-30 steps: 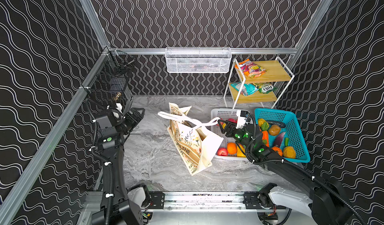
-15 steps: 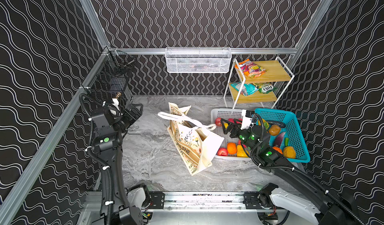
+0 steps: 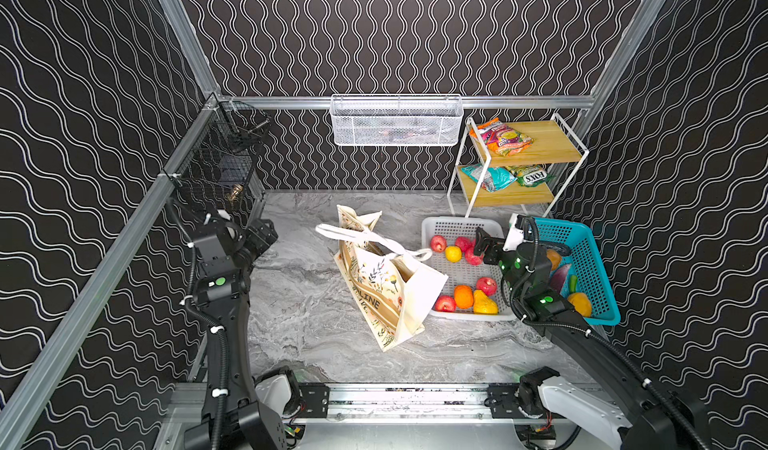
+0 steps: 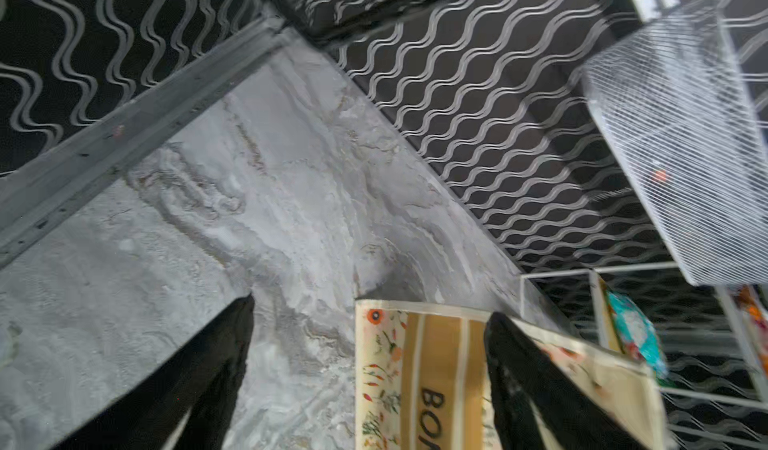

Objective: Place the food into the grocery bag and tie it

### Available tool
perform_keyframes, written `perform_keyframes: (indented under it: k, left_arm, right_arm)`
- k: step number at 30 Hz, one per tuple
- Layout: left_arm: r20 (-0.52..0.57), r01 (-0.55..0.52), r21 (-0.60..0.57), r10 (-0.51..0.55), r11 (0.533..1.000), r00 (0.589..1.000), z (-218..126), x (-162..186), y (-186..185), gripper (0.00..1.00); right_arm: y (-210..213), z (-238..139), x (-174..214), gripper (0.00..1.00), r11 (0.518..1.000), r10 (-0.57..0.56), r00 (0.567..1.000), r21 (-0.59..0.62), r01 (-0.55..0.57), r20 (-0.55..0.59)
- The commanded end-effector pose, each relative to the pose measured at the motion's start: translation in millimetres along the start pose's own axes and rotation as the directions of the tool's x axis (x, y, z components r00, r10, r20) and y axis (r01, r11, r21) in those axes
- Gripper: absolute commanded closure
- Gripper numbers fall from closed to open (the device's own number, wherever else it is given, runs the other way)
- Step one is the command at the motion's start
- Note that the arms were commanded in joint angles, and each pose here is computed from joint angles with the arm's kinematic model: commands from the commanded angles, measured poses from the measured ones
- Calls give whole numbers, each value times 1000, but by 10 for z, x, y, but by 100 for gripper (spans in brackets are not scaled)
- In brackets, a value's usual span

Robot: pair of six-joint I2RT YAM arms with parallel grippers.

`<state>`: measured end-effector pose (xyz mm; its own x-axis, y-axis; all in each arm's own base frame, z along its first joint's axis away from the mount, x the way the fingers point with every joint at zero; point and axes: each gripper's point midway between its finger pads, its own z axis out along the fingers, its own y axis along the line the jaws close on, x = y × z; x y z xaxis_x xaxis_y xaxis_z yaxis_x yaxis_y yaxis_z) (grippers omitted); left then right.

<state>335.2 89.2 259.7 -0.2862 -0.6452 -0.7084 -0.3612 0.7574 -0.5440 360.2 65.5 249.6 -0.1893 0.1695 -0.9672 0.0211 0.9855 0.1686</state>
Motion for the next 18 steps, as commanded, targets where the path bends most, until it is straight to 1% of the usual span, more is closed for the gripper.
perform_keyframes:
  k: [1, 4, 7, 10, 13, 16, 18]
  left_arm:
    - [156, -33, -123, 52, 992, 986, 115, -120, 285, 13]
    - [198, -84, -225, 130, 971, 971, 232, 57, 479, 13]
    - [158, -130, -287, 181, 949, 971, 356, 229, 557, 12]
    - [144, -191, -332, 250, 924, 958, 428, 361, 572, 8]
    - [167, -253, -374, 333, 892, 928, 438, 435, 550, 3]
    - [165, -292, -422, 389, 858, 906, 442, 493, 583, 2]
    - [156, -312, -436, 412, 844, 898, 465, 540, 606, 2]
  right_arm:
    - [-332, 62, -124, 1, 990, -57, 995, 132, 46, 79]
    - [-586, 105, -70, 1, 980, -79, 990, 192, 56, 115]
    - [-831, 129, 47, 1, 963, -107, 986, 261, 71, 128]
    - [-1064, 169, 269, 1, 951, -83, 992, 304, 51, 94]
    - [-1193, 175, 452, 2, 949, -66, 993, 312, 33, 97]
    - [-1274, 206, 621, 1, 945, -66, 994, 324, 37, 81]
    - [-1296, 212, 705, 1, 950, -53, 994, 311, 22, 92]
